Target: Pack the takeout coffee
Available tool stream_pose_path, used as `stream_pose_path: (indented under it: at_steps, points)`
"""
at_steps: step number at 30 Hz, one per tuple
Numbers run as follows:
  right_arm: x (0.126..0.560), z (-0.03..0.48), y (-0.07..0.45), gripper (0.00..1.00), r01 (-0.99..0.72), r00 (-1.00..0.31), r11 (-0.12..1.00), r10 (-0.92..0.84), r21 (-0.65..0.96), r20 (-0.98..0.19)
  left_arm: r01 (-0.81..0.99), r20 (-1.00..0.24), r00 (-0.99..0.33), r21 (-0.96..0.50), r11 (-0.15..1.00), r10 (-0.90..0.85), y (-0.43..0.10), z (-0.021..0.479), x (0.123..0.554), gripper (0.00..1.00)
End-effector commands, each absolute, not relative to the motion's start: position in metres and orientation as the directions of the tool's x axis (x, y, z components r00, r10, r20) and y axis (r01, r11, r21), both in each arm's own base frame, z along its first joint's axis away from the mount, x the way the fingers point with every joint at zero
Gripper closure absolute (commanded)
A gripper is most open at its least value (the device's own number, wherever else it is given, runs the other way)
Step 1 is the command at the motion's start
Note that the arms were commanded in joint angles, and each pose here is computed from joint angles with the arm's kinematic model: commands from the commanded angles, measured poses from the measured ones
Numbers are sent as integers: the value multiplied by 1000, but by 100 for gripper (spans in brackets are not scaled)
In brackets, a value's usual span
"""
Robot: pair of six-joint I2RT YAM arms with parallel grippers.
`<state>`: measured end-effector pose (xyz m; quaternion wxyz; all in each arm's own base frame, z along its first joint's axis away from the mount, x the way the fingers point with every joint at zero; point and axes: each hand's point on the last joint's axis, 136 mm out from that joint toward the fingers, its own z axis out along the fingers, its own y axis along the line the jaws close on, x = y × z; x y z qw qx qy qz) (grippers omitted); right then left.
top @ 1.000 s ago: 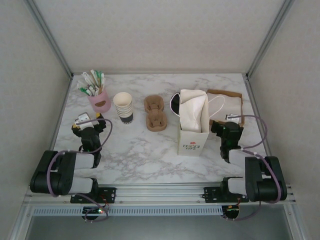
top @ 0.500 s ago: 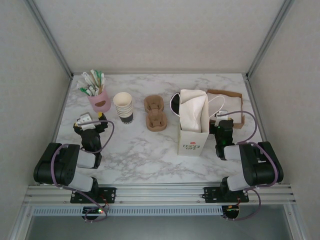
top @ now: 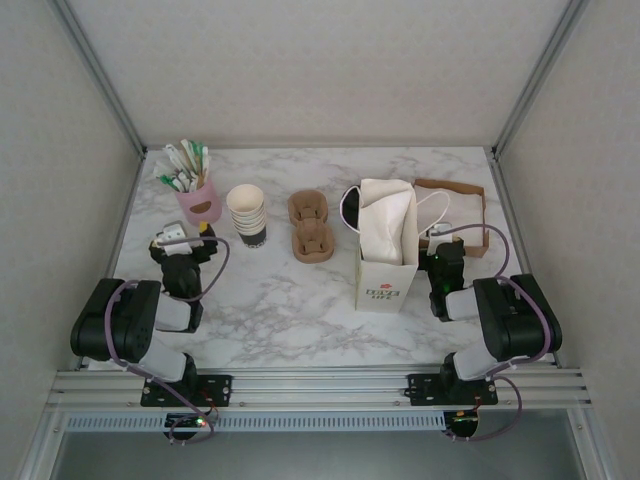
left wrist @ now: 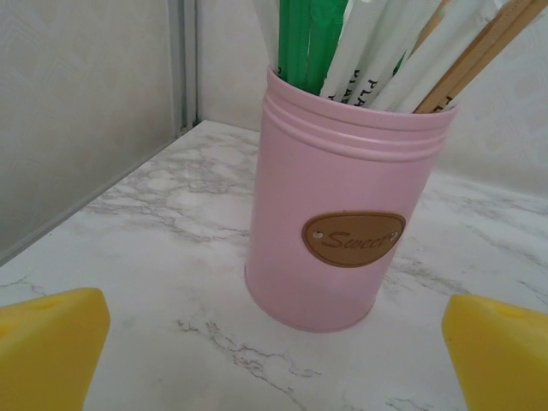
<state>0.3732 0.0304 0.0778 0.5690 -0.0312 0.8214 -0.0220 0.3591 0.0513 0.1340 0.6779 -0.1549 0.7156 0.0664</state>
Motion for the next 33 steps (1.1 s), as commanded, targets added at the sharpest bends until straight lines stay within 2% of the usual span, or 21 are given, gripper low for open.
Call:
stream_pose_path:
  at_steps: [1,6,33]
  points:
    - [389,86,17,1,51,-356,998,-24,-45,-934,-298,-988,-37,-134,945,-152,51,134,365,0]
    - [391,84,8,1,77,-379,997,21,-9,-925,-294,-985,-44,-146,945,-165,54,132,367,0]
    - [392,84,9,1,71,-379,997,19,-9,-925,-292,-985,-43,-147,945,-166,54,132,367,1]
